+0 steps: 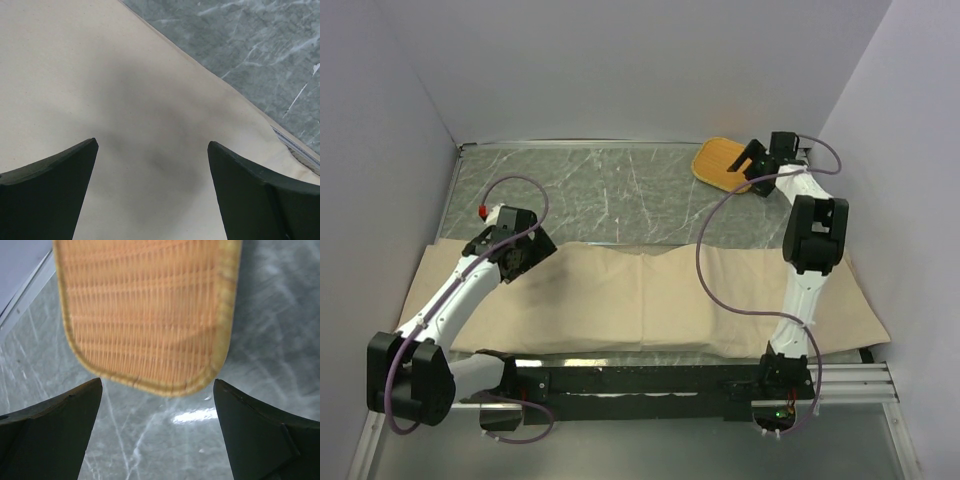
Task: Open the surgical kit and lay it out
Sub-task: Open the surgical kit at the center of the board.
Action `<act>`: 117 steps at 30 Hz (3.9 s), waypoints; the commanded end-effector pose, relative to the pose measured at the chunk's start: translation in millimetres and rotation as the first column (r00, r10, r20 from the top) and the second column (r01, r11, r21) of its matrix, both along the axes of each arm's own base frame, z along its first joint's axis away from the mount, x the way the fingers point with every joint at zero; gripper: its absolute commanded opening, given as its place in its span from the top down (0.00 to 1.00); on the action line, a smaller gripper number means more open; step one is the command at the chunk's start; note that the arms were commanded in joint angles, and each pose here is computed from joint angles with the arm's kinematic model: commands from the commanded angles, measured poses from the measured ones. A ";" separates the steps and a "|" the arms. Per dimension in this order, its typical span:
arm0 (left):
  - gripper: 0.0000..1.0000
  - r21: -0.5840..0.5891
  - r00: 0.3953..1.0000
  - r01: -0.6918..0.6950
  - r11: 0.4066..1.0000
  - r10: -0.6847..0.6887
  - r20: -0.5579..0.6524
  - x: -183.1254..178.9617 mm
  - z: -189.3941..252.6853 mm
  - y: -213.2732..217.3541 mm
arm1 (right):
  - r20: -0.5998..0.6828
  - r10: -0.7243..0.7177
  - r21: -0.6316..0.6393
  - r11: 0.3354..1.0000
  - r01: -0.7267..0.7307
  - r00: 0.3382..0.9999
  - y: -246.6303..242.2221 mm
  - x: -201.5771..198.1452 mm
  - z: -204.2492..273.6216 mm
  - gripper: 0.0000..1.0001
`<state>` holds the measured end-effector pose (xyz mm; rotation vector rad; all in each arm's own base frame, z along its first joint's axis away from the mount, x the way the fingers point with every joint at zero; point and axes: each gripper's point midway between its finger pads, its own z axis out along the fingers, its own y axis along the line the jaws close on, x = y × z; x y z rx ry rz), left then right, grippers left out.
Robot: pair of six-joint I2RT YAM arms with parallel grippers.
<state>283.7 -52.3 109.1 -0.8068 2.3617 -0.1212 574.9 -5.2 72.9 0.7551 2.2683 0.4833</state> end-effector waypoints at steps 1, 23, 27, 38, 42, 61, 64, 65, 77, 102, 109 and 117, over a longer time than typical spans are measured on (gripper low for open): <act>0.01 0.015 0.996 -0.070 0.997 0.069 0.057 13.8 14.6 7.9 | 0.038 -0.018 -0.042 0.999 0.020 0.999 0.4 -17.8 39.4 0.00; 0.01 0.076 0.867 -0.484 0.872 0.489 -0.094 9.0 -51.5 115.7 | -0.277 -0.451 -0.376 0.864 0.336 0.849 -81.0 -280.6 -20.0 0.01; 0.04 0.112 0.847 -0.479 0.871 0.492 -0.204 3.9 -79.0 115.8 | -0.310 -0.456 -0.375 0.865 0.334 0.834 -79.1 -286.6 -31.6 0.02; 0.25 0.124 0.799 -0.473 0.872 0.484 -0.356 -8.5 -117.3 109.3 | -0.406 -0.417 -0.321 0.898 0.300 0.813 -63.8 -295.5 -70.7 0.22; 0.58 0.129 0.792 -0.468 0.874 0.480 -0.377 -10.5 -121.6 108.1 | -0.411 -0.415 -0.317 0.900 0.300 0.812 -63.1 -294.3 -74.9 0.56; 0.99 0.089 0.819 -0.480 0.873 0.482 -0.311 109.8 -87.7 128.1 | -0.264 -0.416 -0.241 0.902 0.358 0.870 -89.4 -155.4 -24.7 1.00; 0.99 0.062 0.828 -0.478 0.876 0.473 -0.301 137.5 -84.2 128.9 | -0.234 -0.401 -0.226 0.909 0.351 0.886 -93.6 -123.7 -18.3 1.00; 0.99 0.066 0.824 -0.477 0.877 0.472 -0.314 141.2 -90.5 128.4 | -0.250 -0.386 -0.216 0.916 0.338 0.888 -92.1 -117.3 -26.8 1.00; 0.33 0.059 0.854 -0.480 0.875 0.482 -0.196 147.9 -43.7 136.5 | -0.149 -0.326 -0.215 0.932 0.291 0.934 -95.3 -87.9 15.2 0.48; 0.01 0.049 0.764 -0.591 0.805 0.578 -0.286 33.6 -101.7 156.2 | -0.241 -0.503 0.042 0.849 0.527 0.830 -85.3 -245.0 -53.7 0.31; 0.01 0.054 0.684 -0.672 0.738 0.647 -0.336 -7.6 -113.6 165.9 | -0.285 -0.600 -0.032 0.785 0.618 0.747 -92.4 -293.1 -62.9 0.31; 0.01 0.051 0.676 -0.700 0.712 0.683 -0.276 -7.4 -94.7 176.9 | -0.232 -0.686 -0.084 0.721 0.688 0.690 -103.6 -314.2 -41.4 0.31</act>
